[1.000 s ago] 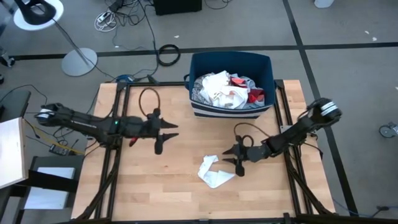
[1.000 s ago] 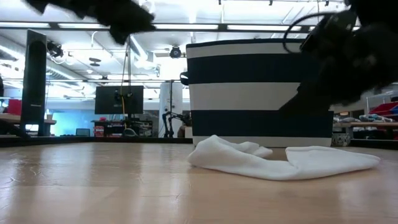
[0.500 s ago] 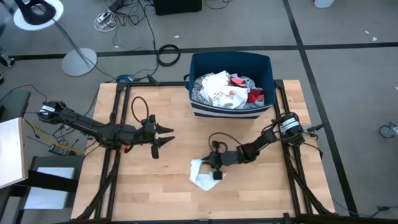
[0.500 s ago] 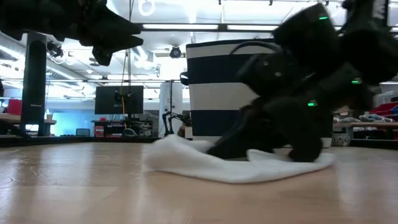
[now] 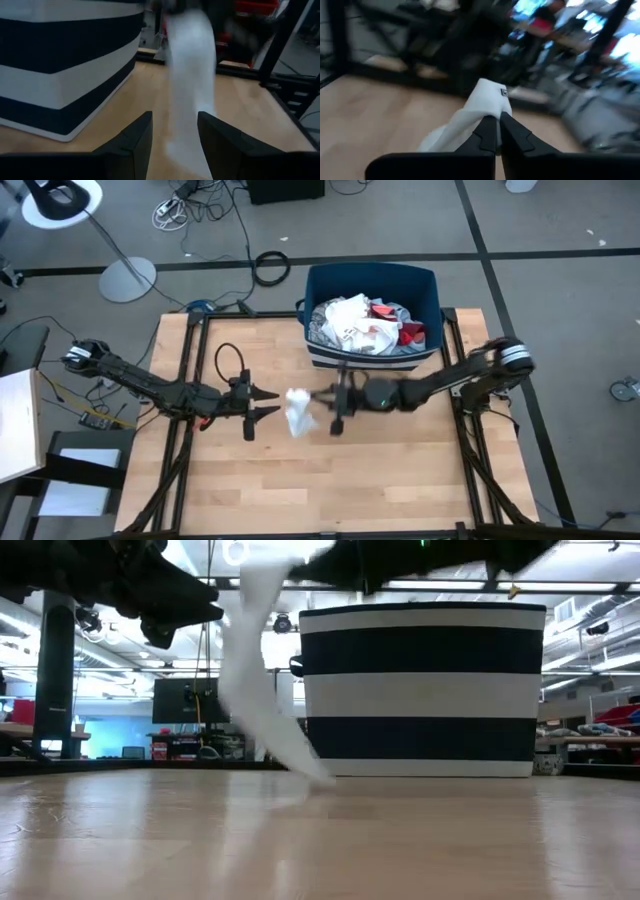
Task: Sort clothes
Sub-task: Put the white socks into the blue bin
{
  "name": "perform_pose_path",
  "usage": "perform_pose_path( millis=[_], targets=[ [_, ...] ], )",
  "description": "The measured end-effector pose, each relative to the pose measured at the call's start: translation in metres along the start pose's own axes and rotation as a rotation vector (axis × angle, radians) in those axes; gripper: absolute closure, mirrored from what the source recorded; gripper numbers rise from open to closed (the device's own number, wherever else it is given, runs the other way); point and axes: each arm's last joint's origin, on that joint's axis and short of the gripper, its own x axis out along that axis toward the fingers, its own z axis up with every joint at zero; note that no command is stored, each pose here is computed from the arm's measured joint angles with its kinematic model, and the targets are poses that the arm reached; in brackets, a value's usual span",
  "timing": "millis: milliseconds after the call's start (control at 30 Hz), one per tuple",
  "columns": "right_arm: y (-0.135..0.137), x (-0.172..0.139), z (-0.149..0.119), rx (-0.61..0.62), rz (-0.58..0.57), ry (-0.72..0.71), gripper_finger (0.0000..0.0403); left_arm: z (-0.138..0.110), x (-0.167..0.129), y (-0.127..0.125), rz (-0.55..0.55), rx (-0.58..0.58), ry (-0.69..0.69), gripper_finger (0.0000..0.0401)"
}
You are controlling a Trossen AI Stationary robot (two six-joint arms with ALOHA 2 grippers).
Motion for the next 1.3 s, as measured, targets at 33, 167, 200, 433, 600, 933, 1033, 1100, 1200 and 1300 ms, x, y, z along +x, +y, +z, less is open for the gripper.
perform_pose_path(
  millis=[33, 167, 200, 433, 600, 933, 1033, 1100, 1200, 1300],
  targets=[
    [-0.009, -0.004, 0.013, -0.025, -0.027, -0.007, 0.0399, -0.001, 0.0, 0.0, 0.004, 0.003, 0.004, 0.0238],
    [-0.051, -0.019, 0.065, -0.111, -0.162, -0.009, 0.04, -0.001, 0.0, 0.001, 0.033, 0.005, 0.0, 0.0238],
    [-0.063, -0.024, 0.079, -0.125, -0.204, -0.015, 0.04, -0.001, 0.0, 0.001, 0.038, 0.007, 0.0, 0.0238],
    [-0.149, -0.049, 0.142, -0.132, -0.504, -0.004, 0.04, -0.004, -0.001, 0.002, 0.047, 0.014, 0.007, 0.0238],
    [-0.193, -0.07, 0.161, -0.106, -0.658, -0.046, 0.04, -0.015, -0.003, 0.006, 0.079, 0.014, 0.011, 0.0238],
    [-0.216, -0.069, 0.112, 0.069, -0.65, 0.296, 0.04, -0.023, -0.006, 0.011, 0.127, 0.007, -0.02, 0.0238],
    [-0.216, -0.059, 0.083, 0.24, -0.562, 0.415, 0.0397, -0.023, -0.006, 0.011, 0.126, 0.006, -0.024, 0.0238],
    [-0.216, -0.049, 0.061, 0.33, -0.477, 0.464, 0.0391, -0.023, -0.006, 0.011, 0.126, 0.006, -0.024, 0.0238],
    [-0.216, -0.029, 0.024, 0.439, -0.42, 0.562, 0.0374, -0.022, -0.006, 0.011, 0.125, 0.002, -0.031, 0.0238],
    [-0.221, -0.011, -0.01, 0.505, -0.448, 0.658, 0.035, -0.021, -0.006, 0.011, 0.123, -0.002, -0.037, 0.0238]
  ],
)
